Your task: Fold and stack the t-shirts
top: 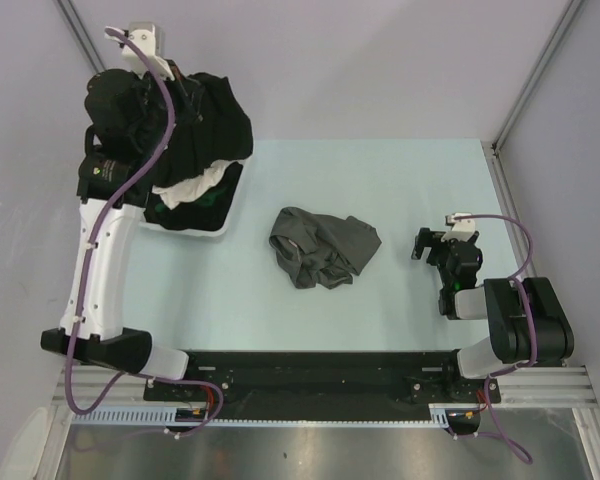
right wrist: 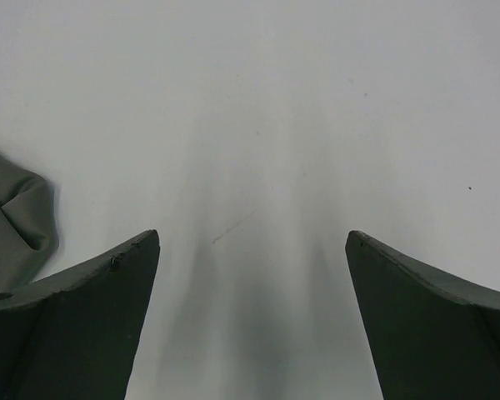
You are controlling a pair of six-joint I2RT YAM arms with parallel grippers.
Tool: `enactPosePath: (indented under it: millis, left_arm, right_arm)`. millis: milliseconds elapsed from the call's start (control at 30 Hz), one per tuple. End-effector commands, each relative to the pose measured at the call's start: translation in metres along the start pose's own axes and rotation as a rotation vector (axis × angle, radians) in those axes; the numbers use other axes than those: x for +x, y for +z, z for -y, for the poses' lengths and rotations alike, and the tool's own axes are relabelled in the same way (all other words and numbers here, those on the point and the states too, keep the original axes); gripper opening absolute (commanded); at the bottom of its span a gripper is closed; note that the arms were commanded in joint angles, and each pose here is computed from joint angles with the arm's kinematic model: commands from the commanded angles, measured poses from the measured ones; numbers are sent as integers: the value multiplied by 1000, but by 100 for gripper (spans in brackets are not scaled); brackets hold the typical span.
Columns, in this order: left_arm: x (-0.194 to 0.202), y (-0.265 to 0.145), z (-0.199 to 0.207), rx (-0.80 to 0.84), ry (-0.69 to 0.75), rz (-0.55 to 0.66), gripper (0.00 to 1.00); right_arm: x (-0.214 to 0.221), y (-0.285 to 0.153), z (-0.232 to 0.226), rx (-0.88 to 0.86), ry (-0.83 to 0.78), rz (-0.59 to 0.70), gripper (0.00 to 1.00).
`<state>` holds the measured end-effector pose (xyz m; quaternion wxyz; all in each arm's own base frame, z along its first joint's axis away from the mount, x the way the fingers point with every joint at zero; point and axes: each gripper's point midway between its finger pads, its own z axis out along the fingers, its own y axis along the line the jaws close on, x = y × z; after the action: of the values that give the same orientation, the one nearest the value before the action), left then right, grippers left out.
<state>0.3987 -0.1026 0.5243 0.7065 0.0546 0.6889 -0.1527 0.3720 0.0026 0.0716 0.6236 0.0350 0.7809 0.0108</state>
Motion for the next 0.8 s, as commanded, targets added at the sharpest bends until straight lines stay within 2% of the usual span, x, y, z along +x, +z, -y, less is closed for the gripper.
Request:
enactPosePath:
  millis: [0, 33, 133, 300, 367, 433, 567, 667, 767]
  left_arm:
    - [87, 33, -55, -137, -11, -195, 0]
    - [117, 40, -65, -148, -27, -255, 0]
    - [166, 49, -98, -215, -50, -317, 0]
    - [229, 55, -147, -331, -74, -440, 0]
    - [238, 48, -176, -395, -107, -456, 0]
    - [239, 42, -183, -418, -126, -450, 0]
    - [213, 29, -196, -509, -78, -377, 0]
    - [202, 19, -213, -608, -38, -370, 0]
    - [208, 15, -229, -672, -34, -393, 0]
  right_arm:
    - [-23, 3, 2, 18, -12, 73, 100]
    - [-22, 3, 2, 20, -12, 72, 100]
    - [-22, 3, 2, 20, -12, 72, 100]
    - [-23, 3, 2, 20, -14, 74, 100]
    - [-23, 3, 2, 18, -14, 73, 100]
    - [-22, 3, 2, 18, -12, 72, 100]
    - [-23, 3, 1, 15, -13, 75, 100]
    - [-22, 3, 2, 16, -11, 73, 100]
    - [-23, 3, 1, 13, -12, 75, 100]
